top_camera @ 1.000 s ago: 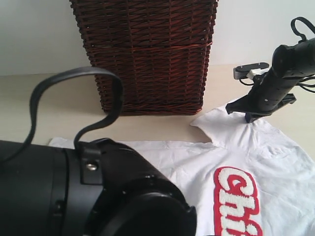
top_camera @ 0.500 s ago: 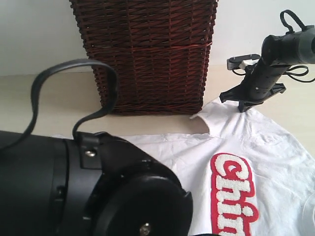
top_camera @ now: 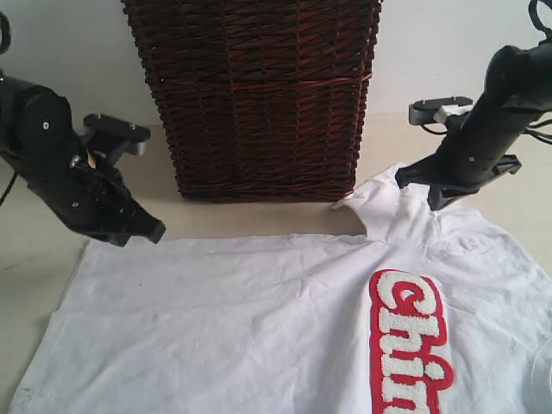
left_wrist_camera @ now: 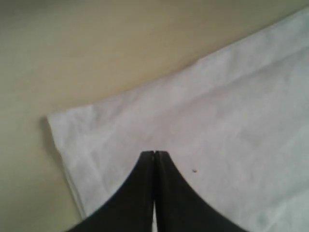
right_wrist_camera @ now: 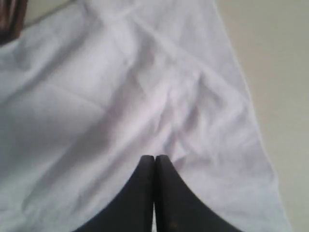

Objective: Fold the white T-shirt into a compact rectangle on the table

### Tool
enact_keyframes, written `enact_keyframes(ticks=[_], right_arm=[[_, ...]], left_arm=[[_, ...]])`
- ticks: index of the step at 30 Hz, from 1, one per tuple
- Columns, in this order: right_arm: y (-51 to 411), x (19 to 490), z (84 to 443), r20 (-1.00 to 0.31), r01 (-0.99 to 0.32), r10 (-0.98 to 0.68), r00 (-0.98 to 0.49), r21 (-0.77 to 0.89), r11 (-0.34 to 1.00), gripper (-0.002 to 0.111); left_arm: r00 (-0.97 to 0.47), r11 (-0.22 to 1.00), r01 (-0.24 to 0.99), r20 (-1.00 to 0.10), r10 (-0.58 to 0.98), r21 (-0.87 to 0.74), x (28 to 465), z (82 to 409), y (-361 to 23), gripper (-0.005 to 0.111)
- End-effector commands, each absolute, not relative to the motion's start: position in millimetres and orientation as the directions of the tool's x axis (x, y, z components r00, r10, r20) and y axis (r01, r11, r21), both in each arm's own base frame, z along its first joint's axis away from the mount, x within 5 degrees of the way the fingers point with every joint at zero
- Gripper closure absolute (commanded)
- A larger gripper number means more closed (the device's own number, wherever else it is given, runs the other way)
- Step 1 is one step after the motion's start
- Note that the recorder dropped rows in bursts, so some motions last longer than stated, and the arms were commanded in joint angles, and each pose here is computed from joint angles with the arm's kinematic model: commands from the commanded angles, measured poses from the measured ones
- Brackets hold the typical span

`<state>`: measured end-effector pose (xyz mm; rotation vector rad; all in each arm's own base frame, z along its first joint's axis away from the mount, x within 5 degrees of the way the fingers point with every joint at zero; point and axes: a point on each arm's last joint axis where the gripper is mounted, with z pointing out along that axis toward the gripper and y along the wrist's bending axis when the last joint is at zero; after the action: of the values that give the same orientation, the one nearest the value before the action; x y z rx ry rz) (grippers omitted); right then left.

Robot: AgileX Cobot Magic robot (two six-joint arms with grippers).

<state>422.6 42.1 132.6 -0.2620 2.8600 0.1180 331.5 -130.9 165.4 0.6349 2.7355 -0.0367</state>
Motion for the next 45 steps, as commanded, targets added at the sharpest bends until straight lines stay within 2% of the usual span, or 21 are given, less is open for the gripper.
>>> enact_keyframes(ticks=[1, 5, 11, 18, 24, 32, 40, 43, 45], right_arm=[[39, 405, 133, -0.295, -0.182, -0.162, -0.942, 0.042, 0.982, 0.108], [39, 398, 134, -0.294, -0.159, -0.139, -0.946, 0.047, 0.986, 0.108], [35, 385, 113, -0.286, -0.15, -0.137, -0.948, 0.022, 0.988, 0.108], [30, 403, 99, -0.31, -0.116, -0.124, -0.943, -0.042, 0.992, 0.108], [29, 429, 92, -0.322, -0.105, -0.113, -0.94, -0.043, 0.994, 0.108], [-18, 444, 60, -0.228, 0.003, -0.006, -0.974, -0.042, 0.999, 0.108], [-70, 452, 70, -0.243, 0.107, 0.092, -0.966, -0.048, 0.993, 0.108], [-71, 463, 83, -0.266, 0.077, 0.058, -0.962, -0.058, 0.995, 0.108], [-67, 467, 90, -0.264, 0.053, 0.041, -0.964, -0.04, 0.998, 0.108]], left_arm=[[-0.899, 0.905, 0.409, -0.221, 0.379, -0.113, 335, 128, -123, 0.107], [-0.895, 0.896, 0.426, -0.2, 0.398, -0.124, 337, 108, -125, 0.107], [-0.923, 0.931, 0.348, -0.211, 0.321, -0.106, 348, 91, -108, 0.107], [-0.943, 0.957, 0.27, -0.229, 0.241, -0.108, 363, 95, -84, 0.107], [-0.935, 0.956, 0.276, -0.261, 0.242, -0.102, 372, 98, -85, 0.107], [-0.927, 0.953, 0.272, -0.304, 0.221, -0.135, 381, 107, -91, 0.107], [-0.882, 0.916, 0.362, -0.382, 0.276, -0.173, 384, 112, -110, 0.107], [-0.874, 0.915, 0.364, -0.402, 0.273, -0.172, 388, 120, -113, 0.106], [-0.868, 0.915, 0.367, -0.415, 0.272, -0.169, 389, 126, -112, 0.1]])
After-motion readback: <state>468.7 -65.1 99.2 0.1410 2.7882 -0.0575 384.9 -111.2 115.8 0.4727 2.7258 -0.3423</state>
